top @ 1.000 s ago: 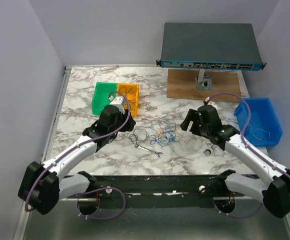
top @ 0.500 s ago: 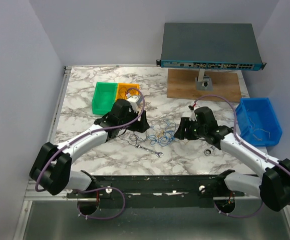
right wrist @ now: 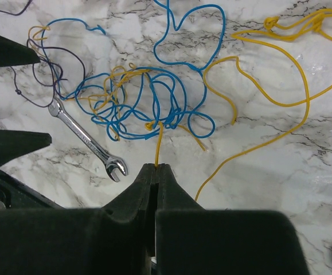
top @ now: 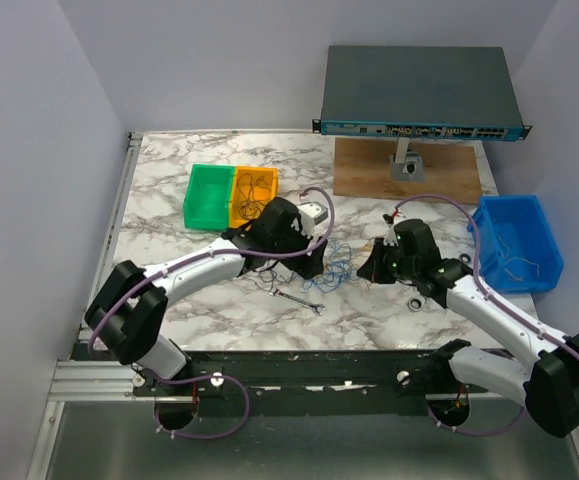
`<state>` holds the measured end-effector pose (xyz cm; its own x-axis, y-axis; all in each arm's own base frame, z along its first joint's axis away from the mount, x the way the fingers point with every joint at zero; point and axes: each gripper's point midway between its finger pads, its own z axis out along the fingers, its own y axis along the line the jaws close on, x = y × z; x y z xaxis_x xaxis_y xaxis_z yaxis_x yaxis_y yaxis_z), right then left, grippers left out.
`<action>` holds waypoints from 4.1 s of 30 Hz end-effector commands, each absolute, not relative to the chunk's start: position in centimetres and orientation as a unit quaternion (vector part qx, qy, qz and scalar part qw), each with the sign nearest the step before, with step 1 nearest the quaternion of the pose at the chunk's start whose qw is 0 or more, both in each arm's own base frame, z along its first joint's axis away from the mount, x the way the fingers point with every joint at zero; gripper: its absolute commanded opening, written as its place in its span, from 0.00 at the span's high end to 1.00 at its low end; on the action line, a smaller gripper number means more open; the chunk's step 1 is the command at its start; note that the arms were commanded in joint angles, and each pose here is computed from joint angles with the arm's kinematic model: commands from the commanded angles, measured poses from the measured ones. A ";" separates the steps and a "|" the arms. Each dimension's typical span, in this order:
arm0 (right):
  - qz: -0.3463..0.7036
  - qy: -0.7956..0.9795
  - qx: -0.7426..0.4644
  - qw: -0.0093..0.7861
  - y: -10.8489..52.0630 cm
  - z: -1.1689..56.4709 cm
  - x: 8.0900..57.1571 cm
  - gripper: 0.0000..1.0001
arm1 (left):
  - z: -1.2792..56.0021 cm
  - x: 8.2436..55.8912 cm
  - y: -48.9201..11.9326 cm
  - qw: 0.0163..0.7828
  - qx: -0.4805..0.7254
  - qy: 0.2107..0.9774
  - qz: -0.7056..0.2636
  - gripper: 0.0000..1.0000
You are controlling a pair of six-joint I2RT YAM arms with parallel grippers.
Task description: Untangle the cables
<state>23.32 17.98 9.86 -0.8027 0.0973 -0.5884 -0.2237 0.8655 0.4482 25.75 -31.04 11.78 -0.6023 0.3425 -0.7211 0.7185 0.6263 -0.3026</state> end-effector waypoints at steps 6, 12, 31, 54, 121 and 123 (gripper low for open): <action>0.253 0.916 -0.024 0.310 18.2 9.4 23.7 0.99 | 9.9 24.4 -34.7 0.262 0.408 0.822 -0.298 0.25; 0.252 0.912 -0.013 0.324 18.0 10.2 24.0 0.99 | 8.1 24.0 -36.1 0.216 0.413 0.827 -0.314 0.38; -0.050 0.779 0.324 0.534 1.2 20.8 25.8 0.99 | 10.8 30.6 -22.1 0.371 0.075 0.870 -0.315 1.00; -0.064 0.905 0.190 0.375 7.3 9.3 29.4 0.00 | 12.6 28.4 -23.5 0.388 0.151 0.825 -0.382 1.00; -0.016 0.777 0.408 0.479 -12.3 21.5 35.0 0.01 | 14.0 26.2 -25.5 0.399 0.203 0.799 -0.401 1.00; 0.092 0.808 0.320 0.486 -6.2 20.9 35.0 0.01 | 14.3 26.0 -25.7 0.402 0.209 0.795 -0.404 1.00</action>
